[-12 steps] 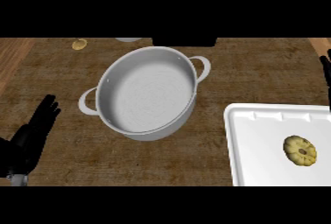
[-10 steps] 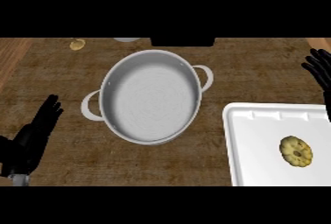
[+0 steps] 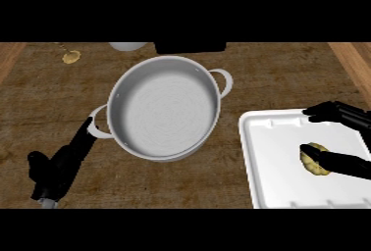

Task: Pick the squash from the tray and place it in the pot

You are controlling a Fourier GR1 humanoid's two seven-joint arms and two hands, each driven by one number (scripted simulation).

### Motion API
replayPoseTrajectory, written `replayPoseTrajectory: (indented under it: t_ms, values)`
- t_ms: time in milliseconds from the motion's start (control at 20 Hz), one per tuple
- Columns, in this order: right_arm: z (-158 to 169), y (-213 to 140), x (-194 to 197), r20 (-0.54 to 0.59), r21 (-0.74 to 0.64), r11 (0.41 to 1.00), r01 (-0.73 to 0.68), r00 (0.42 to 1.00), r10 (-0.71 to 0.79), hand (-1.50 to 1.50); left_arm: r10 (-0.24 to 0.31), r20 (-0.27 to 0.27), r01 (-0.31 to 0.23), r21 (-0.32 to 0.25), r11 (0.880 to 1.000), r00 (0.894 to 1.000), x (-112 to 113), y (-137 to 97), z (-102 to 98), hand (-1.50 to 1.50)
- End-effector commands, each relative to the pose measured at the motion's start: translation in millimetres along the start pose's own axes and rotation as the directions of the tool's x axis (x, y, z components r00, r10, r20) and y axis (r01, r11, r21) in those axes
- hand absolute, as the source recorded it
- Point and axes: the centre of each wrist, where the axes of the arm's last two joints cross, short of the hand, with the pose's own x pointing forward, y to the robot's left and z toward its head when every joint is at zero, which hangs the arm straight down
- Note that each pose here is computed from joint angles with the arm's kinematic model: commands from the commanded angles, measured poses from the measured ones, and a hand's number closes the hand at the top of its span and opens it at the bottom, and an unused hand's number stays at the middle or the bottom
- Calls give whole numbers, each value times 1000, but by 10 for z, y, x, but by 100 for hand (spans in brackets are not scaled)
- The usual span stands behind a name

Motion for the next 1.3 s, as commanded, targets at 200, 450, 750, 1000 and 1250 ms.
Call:
replayPoseTrajectory:
  t_ms: [200, 450, 750, 1000, 1250]
  values:
    - [778, 0, 187, 322, 57, 998, 15, 946, -33, -150, 1, -68, -6, -76, 997, 998, -144, -176, -187, 0]
    - [863, -171, 410, 53, 220, 961, -166, 986, 158, -150, -5, -57, 1, -78, 997, 998, -40, -323, -293, 0]
    - [820, -197, 652, -157, 275, 956, -100, 977, 147, -150, -19, -57, 12, -113, 994, 998, -224, -418, -332, 0]
    - [731, -119, 723, -313, 358, 931, -74, 930, 194, -150, 0, -34, -4, -133, 991, 999, 5, -201, -363, 0]
    - [676, 37, 467, -342, 571, 810, -132, 859, 381, -150, -17, -35, 11, -147, 989, 999, -102, -526, -427, 0]
